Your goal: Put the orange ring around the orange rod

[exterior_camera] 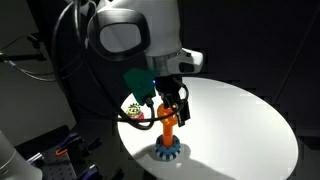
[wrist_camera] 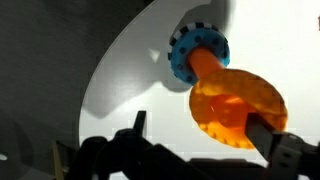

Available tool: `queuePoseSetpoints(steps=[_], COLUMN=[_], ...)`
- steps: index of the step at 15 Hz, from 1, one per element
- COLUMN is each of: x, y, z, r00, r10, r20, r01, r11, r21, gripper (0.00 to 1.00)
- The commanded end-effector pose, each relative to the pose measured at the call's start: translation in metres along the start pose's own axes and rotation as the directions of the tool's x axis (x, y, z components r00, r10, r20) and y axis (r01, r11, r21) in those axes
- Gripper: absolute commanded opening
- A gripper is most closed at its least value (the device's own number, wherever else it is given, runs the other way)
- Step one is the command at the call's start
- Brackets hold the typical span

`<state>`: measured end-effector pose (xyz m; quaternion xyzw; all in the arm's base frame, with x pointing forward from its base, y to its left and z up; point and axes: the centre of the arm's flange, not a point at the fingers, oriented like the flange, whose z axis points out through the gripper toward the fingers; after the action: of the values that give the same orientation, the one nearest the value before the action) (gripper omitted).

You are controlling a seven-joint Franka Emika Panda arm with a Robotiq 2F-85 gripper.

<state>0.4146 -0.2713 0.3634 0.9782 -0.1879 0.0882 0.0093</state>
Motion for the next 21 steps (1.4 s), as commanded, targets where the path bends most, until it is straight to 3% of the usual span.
queuePoseSetpoints(steps=[1, 21], x=[-0.007, -0.016], y=[-0.004, -0.016], z=[-0.013, -0.001], r00=[1.000, 0.998], r10=[-0.027, -0.066], r20=[-0.011, 0.023], r01=[0.028, 0.065], r11=[0.999, 0.996], r21=[0.034, 0.064], gripper=[1.00, 1.00])
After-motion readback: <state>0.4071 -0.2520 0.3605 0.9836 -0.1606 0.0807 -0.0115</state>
